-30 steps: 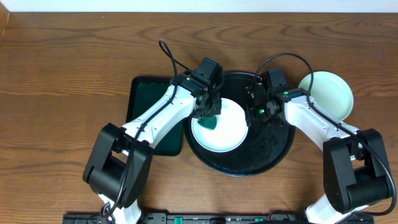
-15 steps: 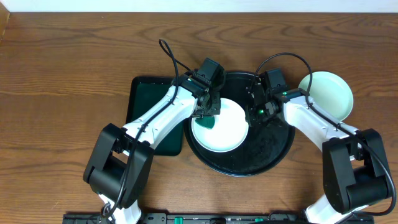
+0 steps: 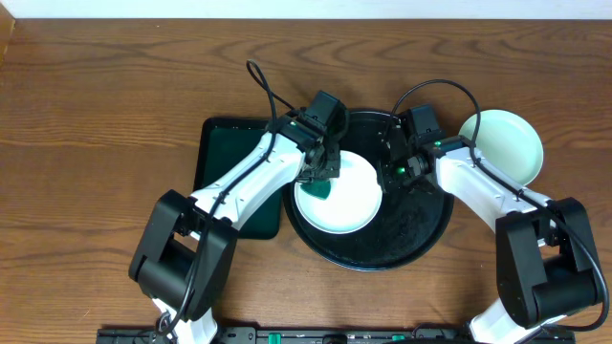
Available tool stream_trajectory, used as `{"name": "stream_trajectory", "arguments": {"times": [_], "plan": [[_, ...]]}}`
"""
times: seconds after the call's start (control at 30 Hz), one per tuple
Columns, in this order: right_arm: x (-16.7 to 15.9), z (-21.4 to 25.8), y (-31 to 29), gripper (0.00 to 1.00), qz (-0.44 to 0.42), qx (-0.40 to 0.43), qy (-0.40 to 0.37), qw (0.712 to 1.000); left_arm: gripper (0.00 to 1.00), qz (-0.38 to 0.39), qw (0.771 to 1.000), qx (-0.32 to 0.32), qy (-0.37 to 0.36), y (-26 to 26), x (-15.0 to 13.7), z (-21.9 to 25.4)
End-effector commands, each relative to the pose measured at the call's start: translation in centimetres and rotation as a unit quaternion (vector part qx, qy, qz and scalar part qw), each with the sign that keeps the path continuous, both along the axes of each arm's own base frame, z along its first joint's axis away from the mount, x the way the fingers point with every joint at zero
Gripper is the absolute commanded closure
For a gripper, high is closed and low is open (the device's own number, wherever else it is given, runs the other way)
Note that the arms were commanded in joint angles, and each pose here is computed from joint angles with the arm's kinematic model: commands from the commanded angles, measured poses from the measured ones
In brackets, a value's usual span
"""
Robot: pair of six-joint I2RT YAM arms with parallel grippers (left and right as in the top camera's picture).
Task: Clean dirty plates on tray and stack at the side
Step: 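Keep wiping the white plate's surface with the sponge, left gripper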
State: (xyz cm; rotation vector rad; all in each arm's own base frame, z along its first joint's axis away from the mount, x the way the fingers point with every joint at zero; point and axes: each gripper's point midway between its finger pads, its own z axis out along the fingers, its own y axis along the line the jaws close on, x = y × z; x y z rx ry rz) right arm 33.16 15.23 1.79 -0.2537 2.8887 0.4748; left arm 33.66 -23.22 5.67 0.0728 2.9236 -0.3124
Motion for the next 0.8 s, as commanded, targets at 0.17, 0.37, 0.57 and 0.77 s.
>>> {"name": "stream_trajectory", "arguments": {"times": [0.17, 0.37, 0.57, 0.77], "plan": [[-0.30, -0.52, 0.22, 0.90, 0.008, -0.004, -0.001, 1.000, 0.93, -0.007, 1.000, 0.009, -0.002, 0.26, -0.20, -0.21], [-0.39, -0.76, 0.50, 0.91, 0.011, 0.004, -0.004, 1.000, 0.93, -0.007, 1.000, 0.009, -0.002, 0.26, -0.21, -0.21], [-0.50, -0.76, 0.72, 0.93, 0.015, 0.005, -0.004, 1.000, 0.93, -0.007, 1.000, 0.009, -0.002, 0.26, -0.21, -0.21], [-0.55, -0.78, 0.79, 0.95, 0.016, 0.005, -0.004, 1.000, 0.93, -0.007, 1.000, 0.009, -0.002, 0.26, -0.21, -0.21]]}}
